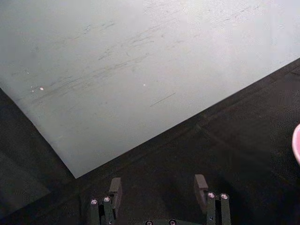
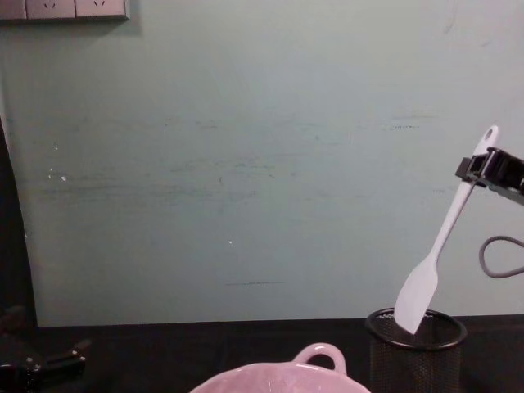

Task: Use the one hand to pick up the spoon and stir the clear water in the bowl.

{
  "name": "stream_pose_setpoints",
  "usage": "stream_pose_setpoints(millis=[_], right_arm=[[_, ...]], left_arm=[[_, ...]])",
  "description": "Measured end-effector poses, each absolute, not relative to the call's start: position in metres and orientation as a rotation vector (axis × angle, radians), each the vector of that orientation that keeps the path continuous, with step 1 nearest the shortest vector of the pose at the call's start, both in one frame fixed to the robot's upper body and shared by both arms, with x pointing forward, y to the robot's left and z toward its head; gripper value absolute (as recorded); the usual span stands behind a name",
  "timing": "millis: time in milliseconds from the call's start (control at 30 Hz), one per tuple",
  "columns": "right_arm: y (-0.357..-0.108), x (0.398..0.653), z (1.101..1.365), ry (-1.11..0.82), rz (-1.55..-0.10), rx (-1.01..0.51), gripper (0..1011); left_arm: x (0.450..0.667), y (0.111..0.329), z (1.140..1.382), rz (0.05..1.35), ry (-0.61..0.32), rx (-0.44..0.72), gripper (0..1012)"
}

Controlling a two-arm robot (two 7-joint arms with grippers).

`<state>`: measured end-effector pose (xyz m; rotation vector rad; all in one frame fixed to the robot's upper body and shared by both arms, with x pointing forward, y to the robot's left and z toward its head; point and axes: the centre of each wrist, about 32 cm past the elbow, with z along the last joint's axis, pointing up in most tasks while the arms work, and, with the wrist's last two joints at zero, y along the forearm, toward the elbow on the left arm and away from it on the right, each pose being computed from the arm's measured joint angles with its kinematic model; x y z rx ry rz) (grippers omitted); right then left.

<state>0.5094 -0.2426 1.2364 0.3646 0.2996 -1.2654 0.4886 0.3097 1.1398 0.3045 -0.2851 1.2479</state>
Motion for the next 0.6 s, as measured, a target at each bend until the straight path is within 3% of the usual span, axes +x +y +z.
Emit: stream_pose_setpoints(millis=[600], right_arm=[[-0.238,0.520,1.215,0.413,-1.309,0.370,110]], left_arm=[[0.489,0.310,1.140,1.248,-0.285,0.304,1011]])
